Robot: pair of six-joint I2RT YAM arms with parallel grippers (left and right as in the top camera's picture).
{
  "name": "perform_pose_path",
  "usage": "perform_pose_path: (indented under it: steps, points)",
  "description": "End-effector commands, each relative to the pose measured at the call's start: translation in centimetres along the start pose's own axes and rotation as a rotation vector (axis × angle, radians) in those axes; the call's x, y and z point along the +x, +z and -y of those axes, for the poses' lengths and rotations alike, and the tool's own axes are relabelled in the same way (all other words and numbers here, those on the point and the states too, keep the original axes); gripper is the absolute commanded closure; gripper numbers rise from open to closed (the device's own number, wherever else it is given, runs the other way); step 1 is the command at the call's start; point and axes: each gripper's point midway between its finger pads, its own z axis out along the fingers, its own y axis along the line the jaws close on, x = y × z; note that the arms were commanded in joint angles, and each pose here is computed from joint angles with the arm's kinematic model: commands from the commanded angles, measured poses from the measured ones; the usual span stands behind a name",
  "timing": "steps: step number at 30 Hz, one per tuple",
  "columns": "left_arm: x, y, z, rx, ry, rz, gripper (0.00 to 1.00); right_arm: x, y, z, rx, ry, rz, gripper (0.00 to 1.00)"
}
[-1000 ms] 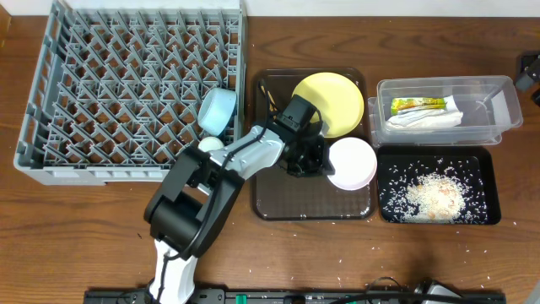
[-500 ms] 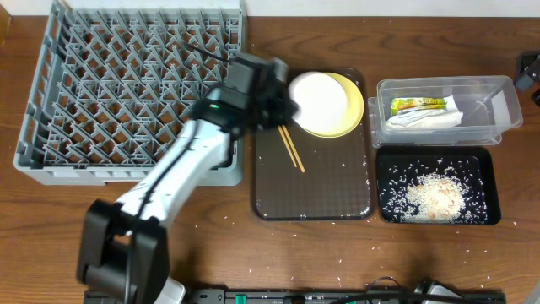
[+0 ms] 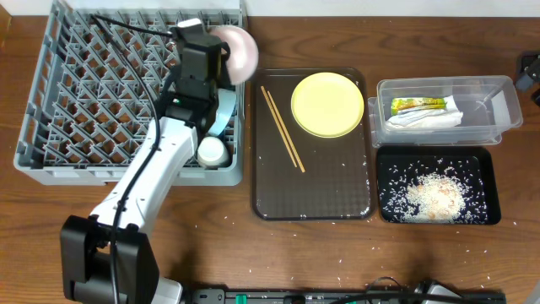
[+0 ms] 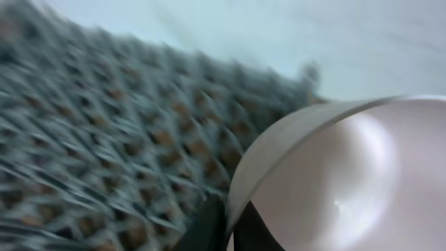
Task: Sort waste into correct bins and load items into the dishwasher
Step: 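Lift the pink bowl left over the dish rack and lower it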
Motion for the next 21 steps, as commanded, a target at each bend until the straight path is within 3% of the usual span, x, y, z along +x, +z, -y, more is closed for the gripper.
perform_pose_path:
  steps: [1,13,21]
  points:
    - [-1.5,1.1,-4.4,-0.218,0.065,0.08,0.92,-0.5,-0.3,0.1,0.003,0.016,0.013,0.01]
    - [-1.8,6.0,-6.4,-0.379,0.222,0.173,0.93,-0.5,-0.3,0.1,0.003,0.016,0.013,0.01]
    - [-2.5,6.2,-7.9,-0.524,0.303,0.216,0.93,-0.5,-0.3,0.1,0.003,0.015,0.013,0.01]
